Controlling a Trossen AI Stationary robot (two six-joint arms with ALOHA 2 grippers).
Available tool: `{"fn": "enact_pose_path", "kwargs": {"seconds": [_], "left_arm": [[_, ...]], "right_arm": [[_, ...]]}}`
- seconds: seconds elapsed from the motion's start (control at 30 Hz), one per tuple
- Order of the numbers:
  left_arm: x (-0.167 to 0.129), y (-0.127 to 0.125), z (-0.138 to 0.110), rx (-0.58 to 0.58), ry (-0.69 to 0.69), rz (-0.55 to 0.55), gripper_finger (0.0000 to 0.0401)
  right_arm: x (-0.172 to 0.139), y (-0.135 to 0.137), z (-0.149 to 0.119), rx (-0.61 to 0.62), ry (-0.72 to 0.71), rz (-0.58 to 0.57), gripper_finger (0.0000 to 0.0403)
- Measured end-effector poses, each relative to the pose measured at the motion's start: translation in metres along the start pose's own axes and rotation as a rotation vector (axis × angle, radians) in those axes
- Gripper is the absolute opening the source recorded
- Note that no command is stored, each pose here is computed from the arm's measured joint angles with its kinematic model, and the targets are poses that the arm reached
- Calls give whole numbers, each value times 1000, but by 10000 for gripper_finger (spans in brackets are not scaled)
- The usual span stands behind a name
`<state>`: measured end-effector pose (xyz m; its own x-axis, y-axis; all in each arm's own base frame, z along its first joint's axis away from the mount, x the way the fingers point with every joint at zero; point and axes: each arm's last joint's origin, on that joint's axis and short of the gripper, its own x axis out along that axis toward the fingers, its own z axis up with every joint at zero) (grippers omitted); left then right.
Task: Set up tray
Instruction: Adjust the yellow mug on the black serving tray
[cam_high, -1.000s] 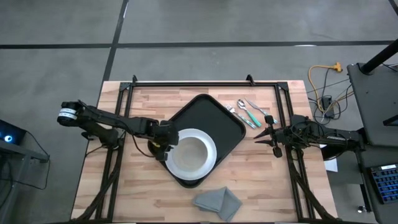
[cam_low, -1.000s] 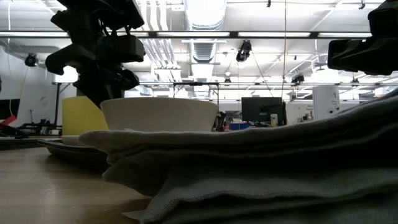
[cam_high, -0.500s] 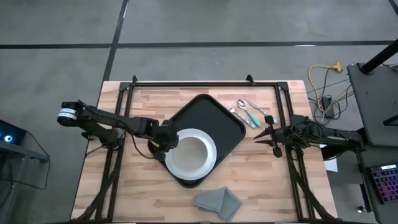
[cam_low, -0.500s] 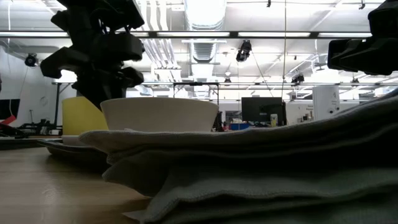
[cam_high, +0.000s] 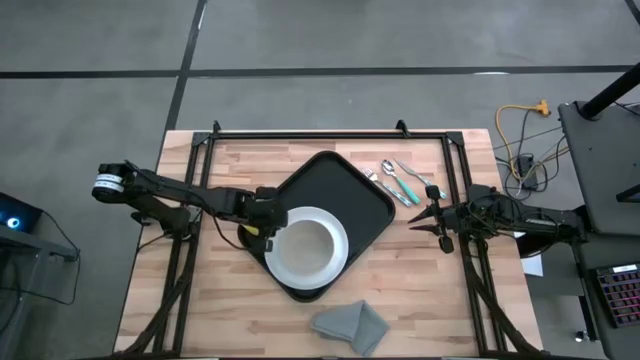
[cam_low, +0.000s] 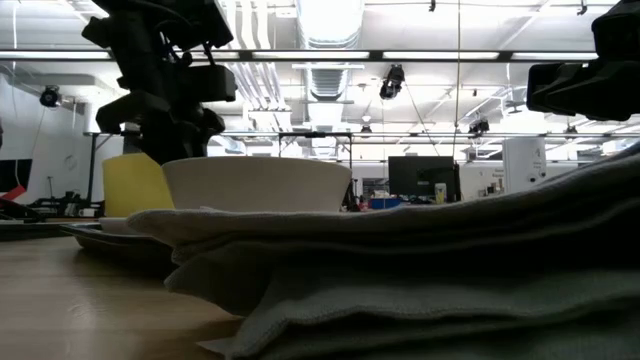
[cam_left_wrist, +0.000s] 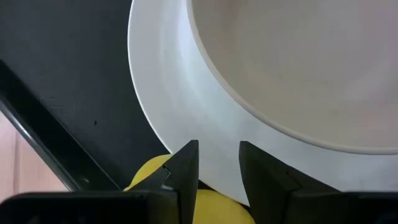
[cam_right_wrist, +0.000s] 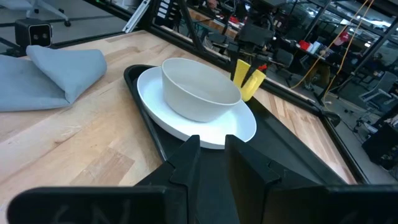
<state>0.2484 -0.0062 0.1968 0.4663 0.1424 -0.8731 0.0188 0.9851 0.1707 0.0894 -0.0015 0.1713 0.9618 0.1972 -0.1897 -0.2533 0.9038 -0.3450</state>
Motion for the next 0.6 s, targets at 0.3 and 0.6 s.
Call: {"fn": "enact_pose_path", "kwargs": {"seconds": [0.3, 0.6], "left_arm": [[0, 10, -1, -109, 13, 193, 101], [1, 14, 1, -168, -14, 203, 101]], "right_arm": [[0, 0, 0, 1, 0, 0, 68], [0, 0, 0, 1, 0, 0, 68]]}}
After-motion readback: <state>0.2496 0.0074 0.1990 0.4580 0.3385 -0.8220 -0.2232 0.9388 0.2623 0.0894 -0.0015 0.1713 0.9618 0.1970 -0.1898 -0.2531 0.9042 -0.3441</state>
